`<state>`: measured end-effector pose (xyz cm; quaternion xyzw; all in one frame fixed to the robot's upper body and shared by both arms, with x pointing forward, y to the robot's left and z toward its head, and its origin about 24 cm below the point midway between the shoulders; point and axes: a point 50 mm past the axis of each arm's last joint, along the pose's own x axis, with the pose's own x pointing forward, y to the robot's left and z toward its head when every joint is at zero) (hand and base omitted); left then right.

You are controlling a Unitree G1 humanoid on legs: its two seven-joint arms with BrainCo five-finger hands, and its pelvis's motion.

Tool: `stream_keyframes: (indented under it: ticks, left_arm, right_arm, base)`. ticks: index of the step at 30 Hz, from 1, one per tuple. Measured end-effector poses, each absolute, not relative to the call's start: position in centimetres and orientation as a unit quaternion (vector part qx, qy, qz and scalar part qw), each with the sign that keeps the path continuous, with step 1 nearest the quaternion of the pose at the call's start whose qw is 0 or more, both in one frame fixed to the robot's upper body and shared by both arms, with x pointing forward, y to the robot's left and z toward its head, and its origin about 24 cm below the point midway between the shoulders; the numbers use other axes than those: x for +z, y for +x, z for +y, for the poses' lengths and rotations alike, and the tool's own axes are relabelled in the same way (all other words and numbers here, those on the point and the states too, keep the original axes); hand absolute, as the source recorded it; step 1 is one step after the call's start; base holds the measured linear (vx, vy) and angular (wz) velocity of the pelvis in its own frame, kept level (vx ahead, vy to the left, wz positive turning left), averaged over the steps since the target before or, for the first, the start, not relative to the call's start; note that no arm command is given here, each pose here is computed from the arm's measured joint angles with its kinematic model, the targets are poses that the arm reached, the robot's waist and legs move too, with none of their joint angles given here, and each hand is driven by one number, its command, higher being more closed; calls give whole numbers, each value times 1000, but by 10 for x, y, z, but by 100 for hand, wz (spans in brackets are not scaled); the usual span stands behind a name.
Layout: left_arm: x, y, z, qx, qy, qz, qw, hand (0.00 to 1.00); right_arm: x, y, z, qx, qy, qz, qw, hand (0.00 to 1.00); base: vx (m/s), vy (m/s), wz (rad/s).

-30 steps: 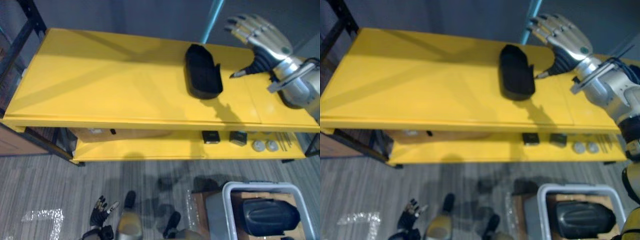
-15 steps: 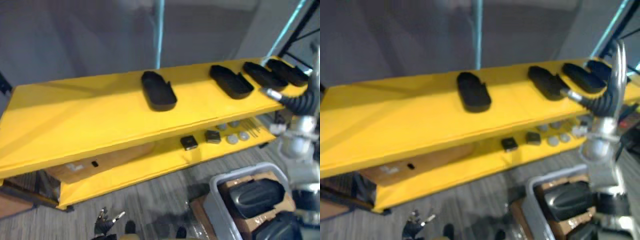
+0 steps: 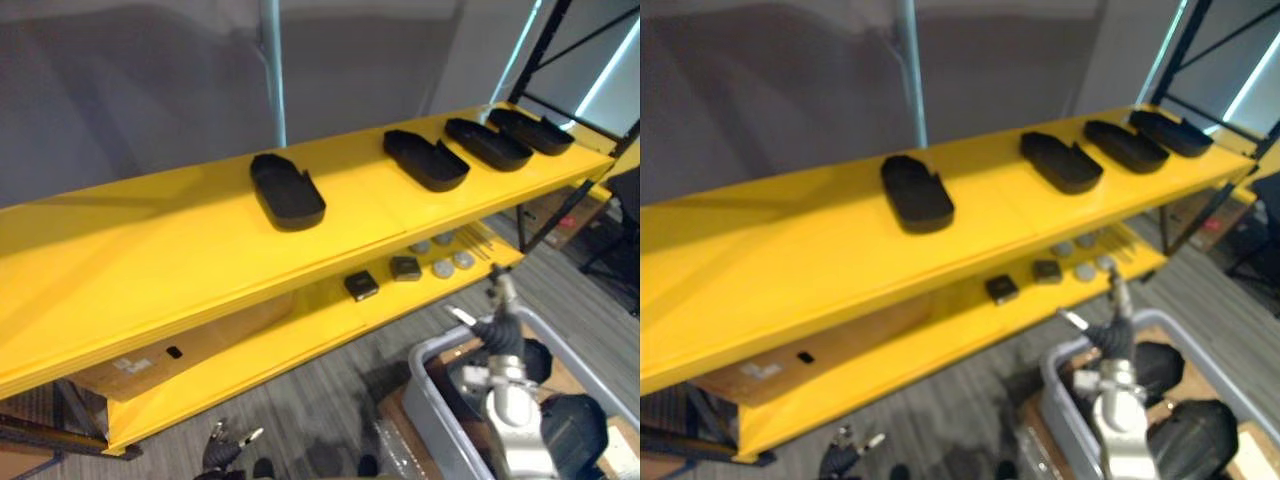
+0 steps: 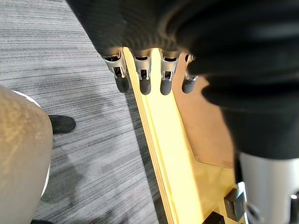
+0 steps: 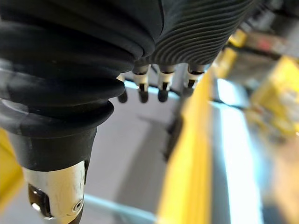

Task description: Walk over and take plastic housings, then place them on the shelf

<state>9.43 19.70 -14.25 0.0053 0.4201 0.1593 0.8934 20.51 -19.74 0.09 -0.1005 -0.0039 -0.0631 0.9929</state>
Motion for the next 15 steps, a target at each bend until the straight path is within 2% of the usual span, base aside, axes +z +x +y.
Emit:
stream_keyframes:
  ticks: [8,9,15]
  left_arm:
    - [-146,95,198,169,5,440,882,0]
    - [-148,95,198,171,5,447,878,0]
    - [-149,96,197,173,1,452,875,0]
  right_arm:
    - [-45,191,-168,95,-70,104,988,0]
    - [-60,186,-166,109,-64,145,981,0]
    - [-121,142,-177,56,-33,342,937,0]
  base:
    - [64,9,3]
    - [101,6,4]
    - [65,12,12]
